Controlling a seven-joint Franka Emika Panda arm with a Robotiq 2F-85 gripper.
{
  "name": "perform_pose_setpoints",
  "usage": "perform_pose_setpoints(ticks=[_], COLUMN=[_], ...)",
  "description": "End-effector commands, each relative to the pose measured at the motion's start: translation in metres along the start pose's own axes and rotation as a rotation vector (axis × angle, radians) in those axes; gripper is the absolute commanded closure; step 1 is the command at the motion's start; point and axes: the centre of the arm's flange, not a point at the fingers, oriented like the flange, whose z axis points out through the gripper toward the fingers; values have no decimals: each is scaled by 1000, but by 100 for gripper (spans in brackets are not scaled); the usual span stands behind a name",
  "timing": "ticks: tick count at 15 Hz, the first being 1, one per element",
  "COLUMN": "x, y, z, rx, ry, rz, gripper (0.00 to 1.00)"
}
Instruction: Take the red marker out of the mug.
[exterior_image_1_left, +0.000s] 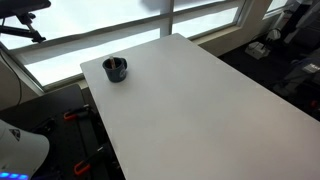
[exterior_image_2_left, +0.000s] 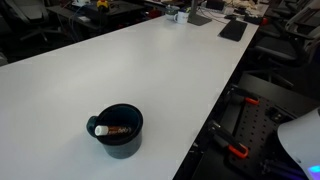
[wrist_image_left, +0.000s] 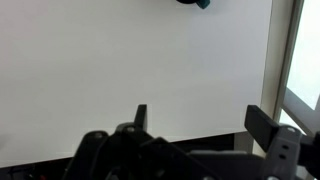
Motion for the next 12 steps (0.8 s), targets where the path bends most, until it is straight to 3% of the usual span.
perform_pose_setpoints(ticks=[1,8,12], x=[6,18,5], y=[7,105,115], z=[7,38,92], rx=[16,112,102], ry=[-32,-98,-138], rz=[-173,-445,-691], gripper=[0,0,0])
